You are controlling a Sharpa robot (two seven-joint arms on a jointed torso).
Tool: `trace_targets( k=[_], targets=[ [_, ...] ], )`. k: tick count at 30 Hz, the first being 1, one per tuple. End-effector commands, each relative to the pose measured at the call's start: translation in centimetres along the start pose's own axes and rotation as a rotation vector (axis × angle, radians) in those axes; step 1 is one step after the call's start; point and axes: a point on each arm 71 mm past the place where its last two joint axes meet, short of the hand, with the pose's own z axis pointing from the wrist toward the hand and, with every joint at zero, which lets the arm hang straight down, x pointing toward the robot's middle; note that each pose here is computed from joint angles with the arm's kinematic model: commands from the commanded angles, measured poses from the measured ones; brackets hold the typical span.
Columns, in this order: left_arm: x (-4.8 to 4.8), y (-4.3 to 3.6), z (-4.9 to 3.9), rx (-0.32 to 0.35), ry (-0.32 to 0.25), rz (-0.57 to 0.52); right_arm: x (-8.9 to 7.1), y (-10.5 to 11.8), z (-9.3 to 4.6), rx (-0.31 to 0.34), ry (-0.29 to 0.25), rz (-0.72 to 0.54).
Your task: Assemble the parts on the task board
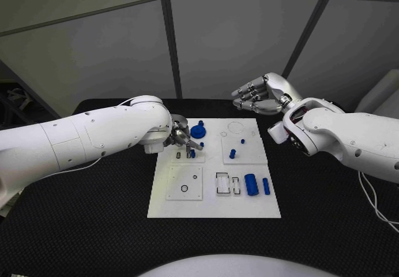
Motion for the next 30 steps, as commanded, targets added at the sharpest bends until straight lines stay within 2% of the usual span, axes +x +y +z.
trace_targets(
  k=[1,14,24,30],
  targets=[
    [0.03,-0.09,0.00,0.000,0.008,-0.002,0.00,0.19,0.07,-0.005,0.002,0.004],
    [0.01,0.02,0.08,-0.005,0.017,0.002,0.03,0.17,0.08,-0.003,0.004,0.004],
    [0.45,0.01,0.19,-0.012,0.065,0.033,0.04,0.17,0.06,-0.001,0.006,0.005],
    [0.61,-0.04,0.26,-0.016,0.072,0.048,0.03,0.15,0.05,0.001,0.007,0.005]
  ],
)
